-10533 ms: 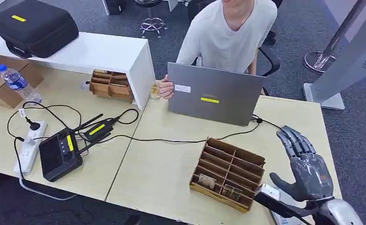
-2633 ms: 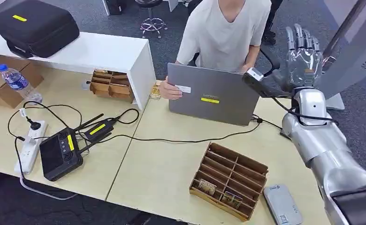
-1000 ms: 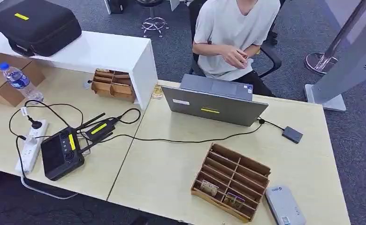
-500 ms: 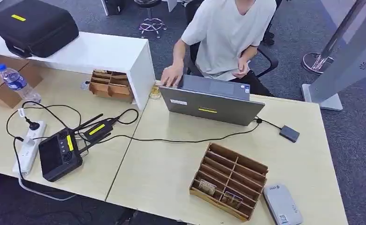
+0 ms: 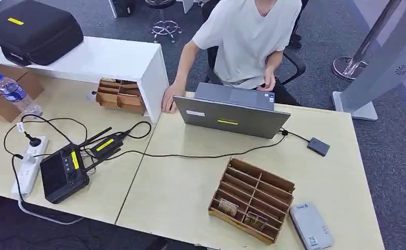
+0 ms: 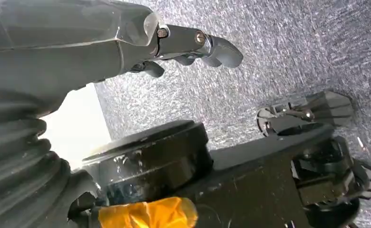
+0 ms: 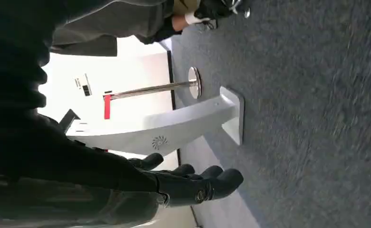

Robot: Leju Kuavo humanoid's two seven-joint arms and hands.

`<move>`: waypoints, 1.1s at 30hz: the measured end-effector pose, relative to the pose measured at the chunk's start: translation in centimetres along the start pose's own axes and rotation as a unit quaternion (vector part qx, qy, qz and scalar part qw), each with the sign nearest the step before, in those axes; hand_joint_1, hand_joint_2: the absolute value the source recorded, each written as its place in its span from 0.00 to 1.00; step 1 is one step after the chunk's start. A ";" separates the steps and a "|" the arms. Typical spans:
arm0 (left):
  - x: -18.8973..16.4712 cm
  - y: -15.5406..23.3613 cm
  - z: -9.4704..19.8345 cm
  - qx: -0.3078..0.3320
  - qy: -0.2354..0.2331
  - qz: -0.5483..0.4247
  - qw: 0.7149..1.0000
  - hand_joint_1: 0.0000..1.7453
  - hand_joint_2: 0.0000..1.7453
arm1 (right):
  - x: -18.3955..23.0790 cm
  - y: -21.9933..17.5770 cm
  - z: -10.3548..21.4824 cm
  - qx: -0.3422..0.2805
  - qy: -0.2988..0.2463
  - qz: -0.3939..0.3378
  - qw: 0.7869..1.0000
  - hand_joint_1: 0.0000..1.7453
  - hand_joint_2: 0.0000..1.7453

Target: Pass the card to the sensor for recognition and then transmit it.

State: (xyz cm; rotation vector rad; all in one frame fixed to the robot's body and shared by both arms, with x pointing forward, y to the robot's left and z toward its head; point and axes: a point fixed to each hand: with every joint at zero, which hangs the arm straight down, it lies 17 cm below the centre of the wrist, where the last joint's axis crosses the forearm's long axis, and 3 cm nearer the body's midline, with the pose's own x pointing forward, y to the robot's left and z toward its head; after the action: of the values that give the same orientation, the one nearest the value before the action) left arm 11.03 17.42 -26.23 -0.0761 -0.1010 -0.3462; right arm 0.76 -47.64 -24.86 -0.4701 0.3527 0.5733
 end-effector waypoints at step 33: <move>-2.2 1.7 -0.1 0.023 0.046 0.002 0.999 0.00 1.00 | 4.8 6.3 2.8 0.040 -0.046 0.015 0.998 0.00 1.00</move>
State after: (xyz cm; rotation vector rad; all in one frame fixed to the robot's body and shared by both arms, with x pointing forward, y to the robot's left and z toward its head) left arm 9.59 19.71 -26.70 -0.0147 -0.0174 -0.3420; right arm 1.33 -39.48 -26.66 -0.3615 0.2931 0.6057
